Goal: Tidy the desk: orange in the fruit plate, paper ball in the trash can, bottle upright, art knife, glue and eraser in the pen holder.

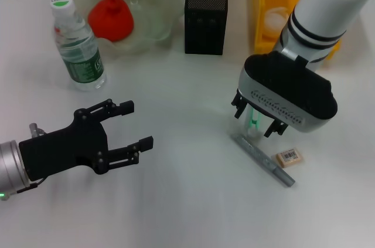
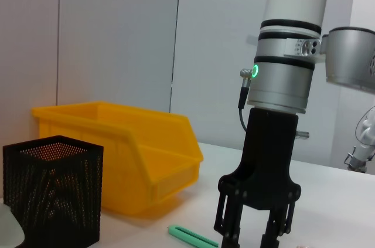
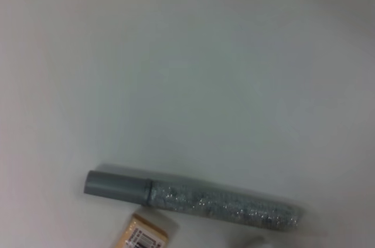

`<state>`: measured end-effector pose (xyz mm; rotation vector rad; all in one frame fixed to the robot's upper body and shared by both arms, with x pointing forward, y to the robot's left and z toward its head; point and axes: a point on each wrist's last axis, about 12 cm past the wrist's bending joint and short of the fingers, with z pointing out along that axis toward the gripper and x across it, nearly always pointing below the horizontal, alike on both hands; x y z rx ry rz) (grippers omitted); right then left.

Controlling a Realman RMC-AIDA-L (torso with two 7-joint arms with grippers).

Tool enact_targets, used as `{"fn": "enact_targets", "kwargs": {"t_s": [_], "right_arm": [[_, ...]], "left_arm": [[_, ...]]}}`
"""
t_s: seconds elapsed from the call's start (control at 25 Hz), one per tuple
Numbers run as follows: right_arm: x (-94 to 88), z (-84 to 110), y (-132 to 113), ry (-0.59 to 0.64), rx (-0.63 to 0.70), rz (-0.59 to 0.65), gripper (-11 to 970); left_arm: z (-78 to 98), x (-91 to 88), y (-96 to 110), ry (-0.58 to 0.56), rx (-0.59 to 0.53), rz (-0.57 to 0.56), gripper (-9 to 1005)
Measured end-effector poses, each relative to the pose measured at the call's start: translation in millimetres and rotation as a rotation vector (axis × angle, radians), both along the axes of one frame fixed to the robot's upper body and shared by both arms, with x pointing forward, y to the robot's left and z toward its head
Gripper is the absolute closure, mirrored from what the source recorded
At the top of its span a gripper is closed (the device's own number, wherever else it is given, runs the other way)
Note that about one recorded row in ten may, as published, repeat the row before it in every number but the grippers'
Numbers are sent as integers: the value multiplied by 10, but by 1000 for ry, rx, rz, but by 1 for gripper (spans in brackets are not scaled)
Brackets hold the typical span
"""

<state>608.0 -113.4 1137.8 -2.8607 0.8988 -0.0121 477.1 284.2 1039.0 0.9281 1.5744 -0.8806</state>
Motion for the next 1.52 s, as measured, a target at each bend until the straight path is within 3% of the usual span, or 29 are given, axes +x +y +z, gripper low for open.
{"fn": "enact_targets", "kwargs": {"t_s": [0.08,0.56,0.96,1.24,1.52], "right_arm": [[-3,-34,21,-10,-2,11,206],[-18,-77,45,6,-17,30,547],[8,-124,42,5,-22,23,581],[22,-142,48,10,-24,23,665],[37,11,85,19,30,2,770]], "left_arm": [[-5,-5,0,2,2,-1,182],[-17,-4,13,-5,14,10,183],[-23,0,16,-4,19,14,183],[-22,4,10,-5,19,13,183],[-5,24,20,-13,10,28,183]]}}
